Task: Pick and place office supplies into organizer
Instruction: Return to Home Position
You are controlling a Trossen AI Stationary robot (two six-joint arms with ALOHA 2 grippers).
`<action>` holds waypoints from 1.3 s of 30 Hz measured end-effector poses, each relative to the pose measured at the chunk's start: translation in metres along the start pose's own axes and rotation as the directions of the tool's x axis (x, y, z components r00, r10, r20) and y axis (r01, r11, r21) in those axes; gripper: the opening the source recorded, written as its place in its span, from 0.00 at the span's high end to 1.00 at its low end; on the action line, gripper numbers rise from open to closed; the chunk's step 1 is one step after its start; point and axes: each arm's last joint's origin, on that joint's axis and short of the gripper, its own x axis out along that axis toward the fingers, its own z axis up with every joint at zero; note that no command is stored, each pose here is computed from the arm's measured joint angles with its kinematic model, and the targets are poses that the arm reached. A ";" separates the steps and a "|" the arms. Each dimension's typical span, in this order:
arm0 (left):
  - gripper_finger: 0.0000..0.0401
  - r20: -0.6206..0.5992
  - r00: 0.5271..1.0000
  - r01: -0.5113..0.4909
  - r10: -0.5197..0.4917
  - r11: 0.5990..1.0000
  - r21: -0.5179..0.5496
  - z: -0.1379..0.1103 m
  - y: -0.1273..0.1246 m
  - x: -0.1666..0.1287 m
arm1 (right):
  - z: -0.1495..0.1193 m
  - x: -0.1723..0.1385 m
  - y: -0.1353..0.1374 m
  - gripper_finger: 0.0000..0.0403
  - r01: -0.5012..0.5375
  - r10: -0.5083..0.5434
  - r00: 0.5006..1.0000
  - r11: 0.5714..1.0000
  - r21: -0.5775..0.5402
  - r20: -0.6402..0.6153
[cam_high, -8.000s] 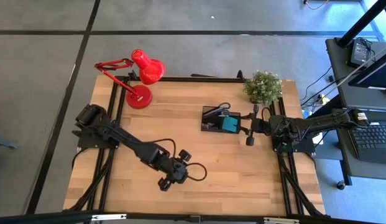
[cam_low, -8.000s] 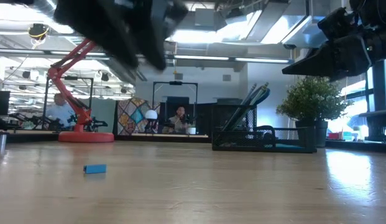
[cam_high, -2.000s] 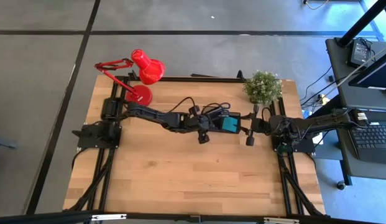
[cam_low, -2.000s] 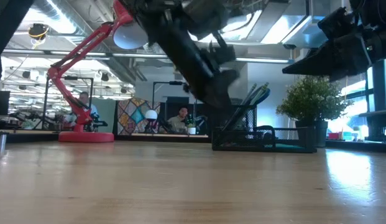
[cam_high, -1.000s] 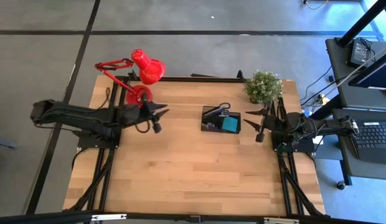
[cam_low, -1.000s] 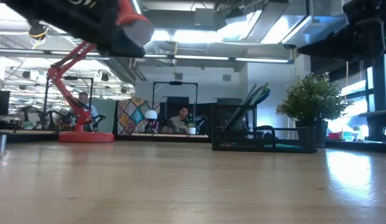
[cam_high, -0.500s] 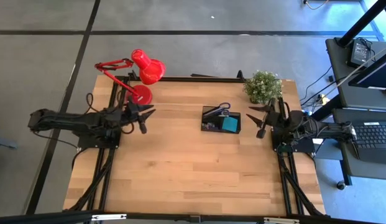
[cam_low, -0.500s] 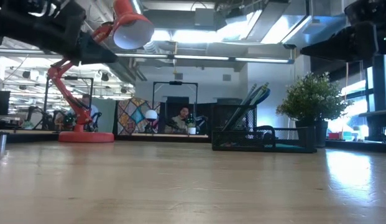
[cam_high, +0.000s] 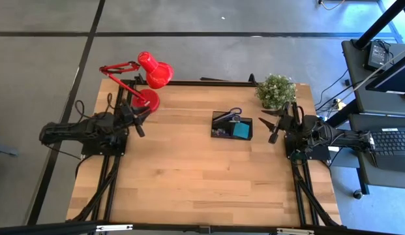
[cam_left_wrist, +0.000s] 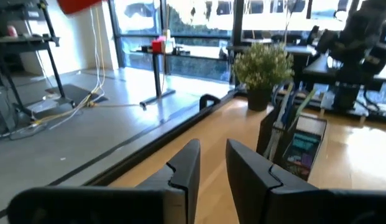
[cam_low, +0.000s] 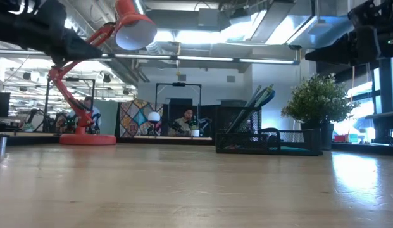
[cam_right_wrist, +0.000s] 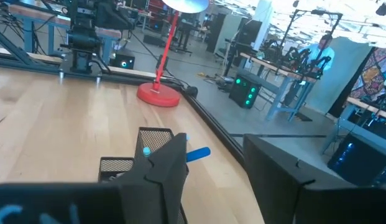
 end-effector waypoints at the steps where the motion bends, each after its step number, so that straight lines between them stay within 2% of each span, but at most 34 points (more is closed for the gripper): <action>1: 0.82 0.012 1.000 0.001 -0.001 1.000 -0.001 0.001 0.001 -0.002 | 0.000 0.000 0.000 0.60 -0.001 0.001 1.000 1.000 0.008 -0.002; 4: 0.84 0.037 0.999 0.002 -0.001 1.000 -0.015 0.002 0.004 -0.006 | -0.001 0.000 0.000 0.60 -0.002 0.002 1.000 1.000 0.013 -0.007; 9: 0.84 -0.005 1.000 -0.005 0.005 1.000 0.004 -0.004 0.006 -0.008 | -0.002 0.000 0.001 0.60 -0.005 0.005 1.000 1.000 0.008 -0.018; 12: 0.84 -0.003 1.000 -0.006 0.006 1.000 -0.021 -0.005 0.006 -0.008 | -0.002 0.000 0.001 0.60 -0.006 0.006 1.000 1.000 0.008 -0.018; 20: 0.85 -0.008 0.999 0.030 -0.031 0.999 -0.040 -0.034 -0.001 0.003 | -0.002 0.000 0.001 0.60 -0.006 0.007 1.000 0.999 0.046 -0.021; 23: 0.85 0.003 0.999 0.032 -0.032 0.998 -0.047 -0.033 -0.002 0.004 | -0.003 0.000 0.001 0.60 -0.009 0.011 0.999 0.998 0.068 -0.030; 30: 0.85 0.005 0.996 -0.086 0.086 0.996 0.002 -0.034 0.002 0.003 | -0.005 0.000 0.005 0.60 -0.137 0.141 0.990 0.982 0.131 -0.022; 39: 0.85 0.005 0.995 -0.102 0.102 0.995 0.019 -0.033 0.002 0.003 | 0.002 -0.003 0.002 0.60 -0.130 0.123 0.990 0.984 0.126 0.062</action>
